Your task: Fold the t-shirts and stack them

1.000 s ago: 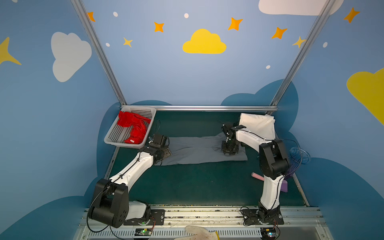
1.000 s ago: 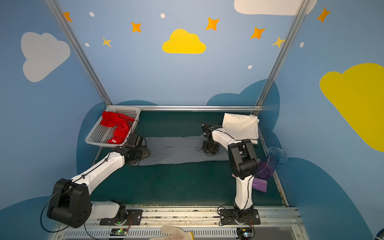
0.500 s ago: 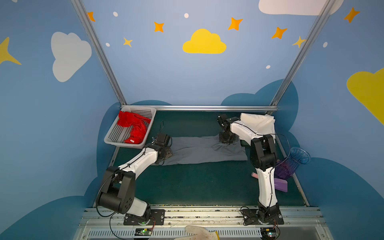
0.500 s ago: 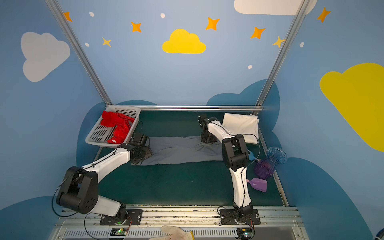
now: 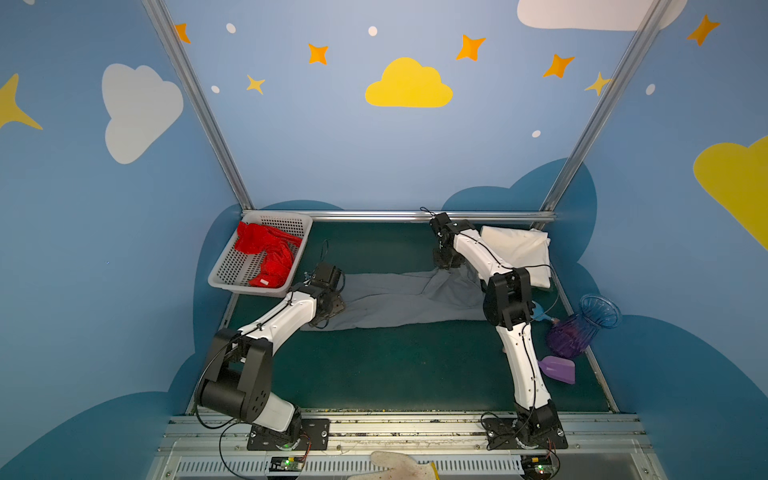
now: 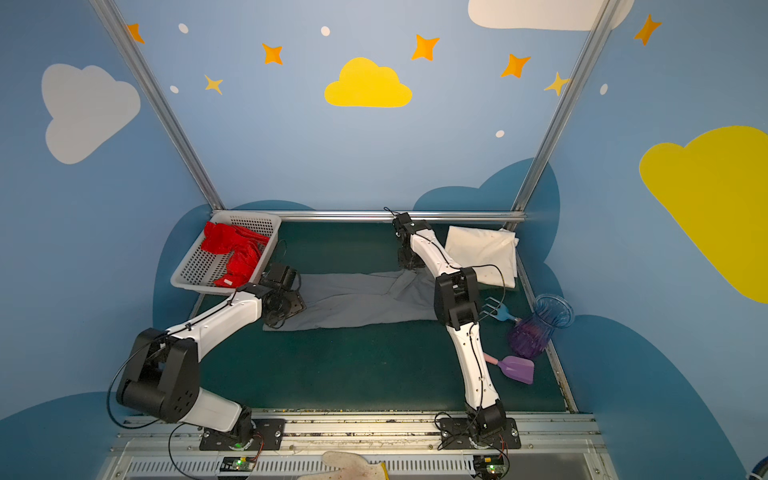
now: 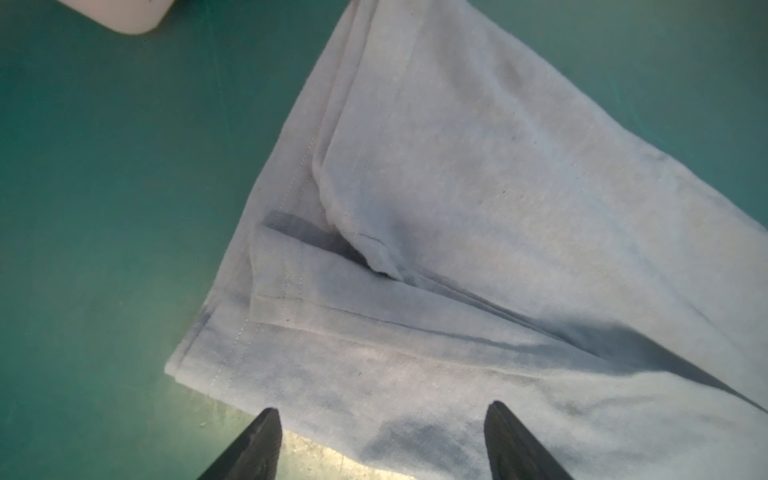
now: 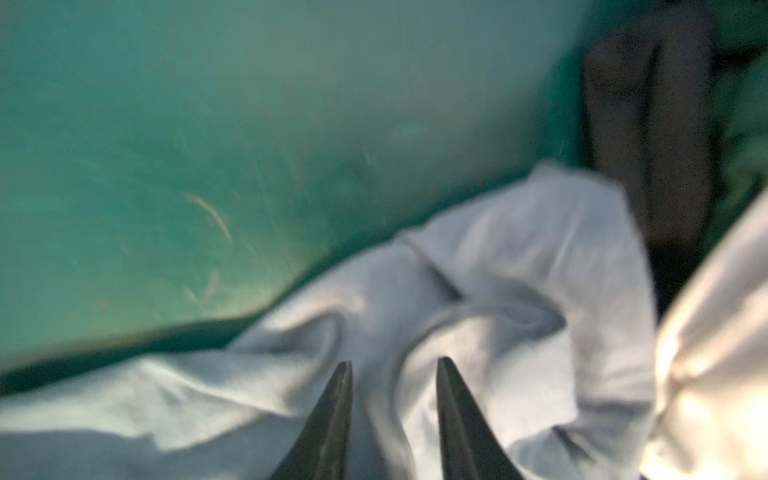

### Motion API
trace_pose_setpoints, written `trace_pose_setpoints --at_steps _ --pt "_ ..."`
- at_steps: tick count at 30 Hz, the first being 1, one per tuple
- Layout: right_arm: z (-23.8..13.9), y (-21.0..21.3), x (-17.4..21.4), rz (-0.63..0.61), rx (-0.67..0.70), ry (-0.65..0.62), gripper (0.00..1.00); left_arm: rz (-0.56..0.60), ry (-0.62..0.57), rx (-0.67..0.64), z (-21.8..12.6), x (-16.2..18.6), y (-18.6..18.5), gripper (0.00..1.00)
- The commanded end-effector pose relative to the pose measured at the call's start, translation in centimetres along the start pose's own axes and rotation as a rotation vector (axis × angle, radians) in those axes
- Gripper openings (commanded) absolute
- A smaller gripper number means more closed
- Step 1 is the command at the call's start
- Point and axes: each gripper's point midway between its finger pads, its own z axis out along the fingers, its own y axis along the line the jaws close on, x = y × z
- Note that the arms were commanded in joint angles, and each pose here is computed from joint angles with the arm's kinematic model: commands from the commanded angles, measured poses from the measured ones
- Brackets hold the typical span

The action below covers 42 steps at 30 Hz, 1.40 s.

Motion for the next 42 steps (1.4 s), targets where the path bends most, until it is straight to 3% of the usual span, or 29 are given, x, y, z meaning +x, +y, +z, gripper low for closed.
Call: trace_pose_setpoints --at_steps 1,3,7,12,17,23,26,28,32,42 --pt "0.0 -0.5 0.1 -0.020 -0.007 0.032 0.39 -0.004 -0.024 -0.012 -1.0 -0.4 0.5 0.76" --pt "-0.5 -1.0 -0.5 -0.007 -0.004 0.013 0.46 -0.003 -0.026 -0.012 -1.2 -0.5 0.6 0.76" --pt "-3.0 -3.0 -1.5 0.050 0.009 -0.025 0.78 0.010 -0.039 -0.006 -1.9 -0.7 0.6 0.77" --pt "-5.9 -5.1 -0.4 0.085 0.041 -0.053 0.82 0.028 -0.043 0.007 -2.2 -0.9 0.4 0.77" --pt "-5.4 -6.1 3.0 0.112 0.053 -0.028 0.74 0.058 -0.054 0.042 -2.6 -0.9 -0.9 0.77" --pt "-3.0 -5.6 3.8 0.101 0.011 0.027 0.40 0.073 -0.055 0.108 -3.5 -1.2 -2.9 0.77" --pt "-2.2 -4.4 3.5 0.074 -0.030 0.039 0.34 0.080 -0.045 0.129 -3.7 -1.1 -3.5 0.77" --pt "-1.3 -4.1 3.5 0.074 -0.030 0.059 0.24 0.075 -0.039 0.137 -3.7 -1.0 -3.7 0.77" --pt "0.3 -4.0 3.2 0.056 -0.005 0.080 0.23 0.069 -0.045 0.142 -4.1 -1.0 -3.5 0.77" --pt "0.8 -8.6 1.3 0.056 0.226 0.070 0.23 0.071 -0.048 0.109 -4.4 -0.8 -2.6 0.77"
